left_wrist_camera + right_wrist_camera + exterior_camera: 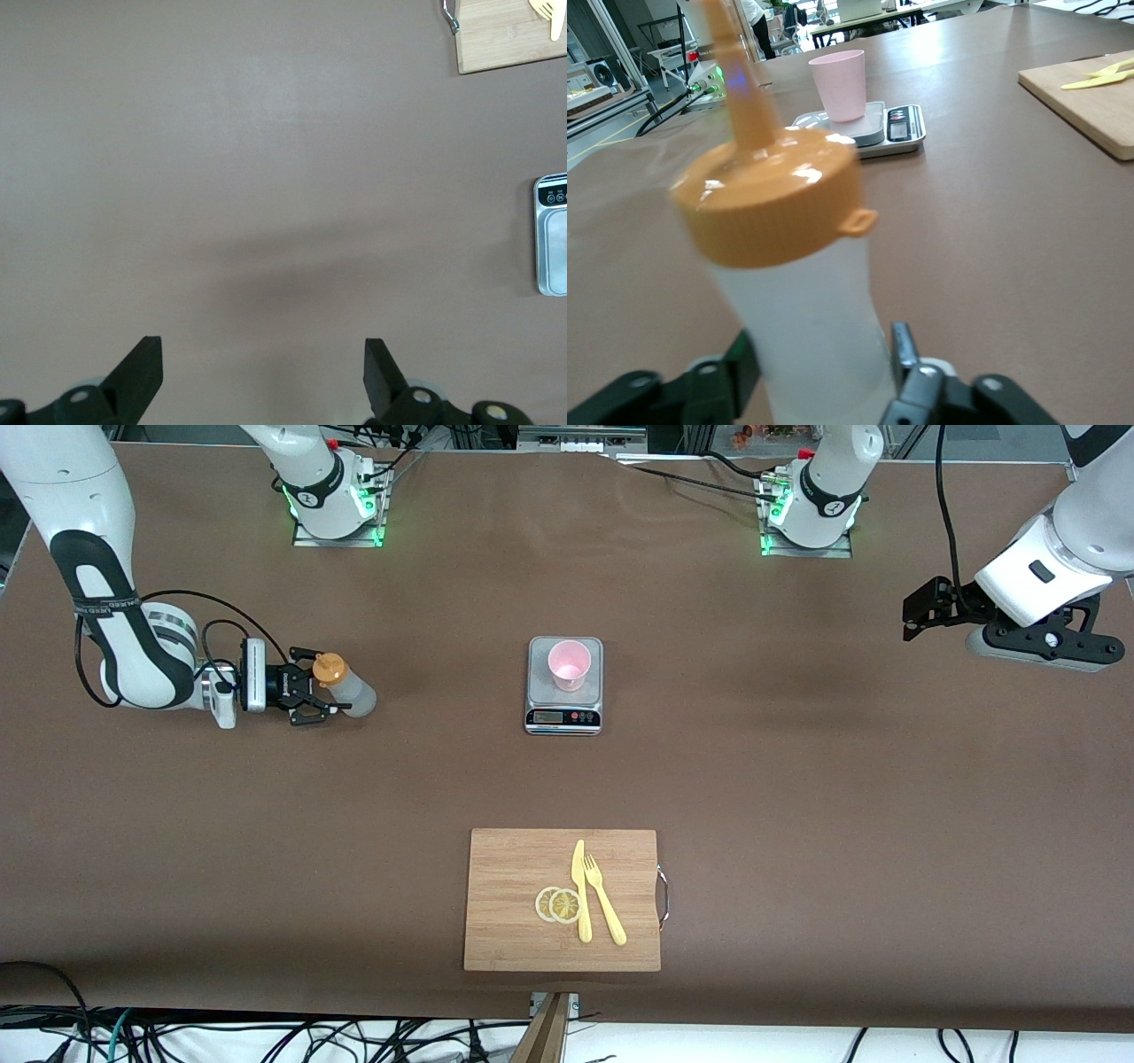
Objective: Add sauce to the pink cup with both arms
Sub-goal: 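Lift the sauce bottle and tilt its nozzle toward the pink cup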
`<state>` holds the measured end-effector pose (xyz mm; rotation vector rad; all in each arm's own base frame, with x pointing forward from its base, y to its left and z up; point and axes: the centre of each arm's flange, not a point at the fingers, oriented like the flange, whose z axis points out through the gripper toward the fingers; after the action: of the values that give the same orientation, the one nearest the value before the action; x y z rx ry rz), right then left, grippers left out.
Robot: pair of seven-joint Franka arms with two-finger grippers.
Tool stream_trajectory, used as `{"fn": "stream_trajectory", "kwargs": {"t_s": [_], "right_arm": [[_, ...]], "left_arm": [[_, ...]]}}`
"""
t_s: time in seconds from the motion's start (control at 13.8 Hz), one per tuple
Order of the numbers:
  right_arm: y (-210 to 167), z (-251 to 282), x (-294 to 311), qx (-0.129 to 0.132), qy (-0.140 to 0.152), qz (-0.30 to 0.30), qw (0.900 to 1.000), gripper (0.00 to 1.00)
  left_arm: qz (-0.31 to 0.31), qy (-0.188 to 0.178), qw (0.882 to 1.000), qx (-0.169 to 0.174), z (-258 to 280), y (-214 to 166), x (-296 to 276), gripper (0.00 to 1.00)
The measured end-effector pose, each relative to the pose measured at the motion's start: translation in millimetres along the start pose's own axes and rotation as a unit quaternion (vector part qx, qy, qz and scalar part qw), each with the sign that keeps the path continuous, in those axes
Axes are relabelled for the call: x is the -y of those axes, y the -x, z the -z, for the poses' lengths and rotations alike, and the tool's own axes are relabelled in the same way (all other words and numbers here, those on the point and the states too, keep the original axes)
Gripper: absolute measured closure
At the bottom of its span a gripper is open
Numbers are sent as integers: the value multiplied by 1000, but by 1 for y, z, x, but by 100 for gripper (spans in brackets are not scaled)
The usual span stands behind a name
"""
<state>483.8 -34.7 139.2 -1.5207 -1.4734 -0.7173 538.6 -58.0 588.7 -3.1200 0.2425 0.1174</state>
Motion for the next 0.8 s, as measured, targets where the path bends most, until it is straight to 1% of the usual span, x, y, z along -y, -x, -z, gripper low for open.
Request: {"fn": "stream_trajectory", "kwargs": {"t_s": [0.14, 0.29, 0.43, 0.58, 0.8], "right_arm": [[-5, 1, -8, 6, 2, 9, 1000, 45], [-13, 0, -18, 17, 5, 16, 1000, 56], [-26, -1, -28, 28, 8, 13, 999, 57], [-52, -1, -39, 50, 13, 4, 999, 57], [-110, -4, -49, 92, 26, -10, 995, 58]], "left_arm": [[0, 0, 1000, 0, 0, 0, 0, 0], [0, 0, 1000, 0, 0, 0, 0, 0], [0, 0, 1000, 0, 0, 0, 0, 0], [0, 0, 1000, 0, 0, 0, 0, 0], [0, 0, 1000, 0, 0, 0, 0, 0]]}}
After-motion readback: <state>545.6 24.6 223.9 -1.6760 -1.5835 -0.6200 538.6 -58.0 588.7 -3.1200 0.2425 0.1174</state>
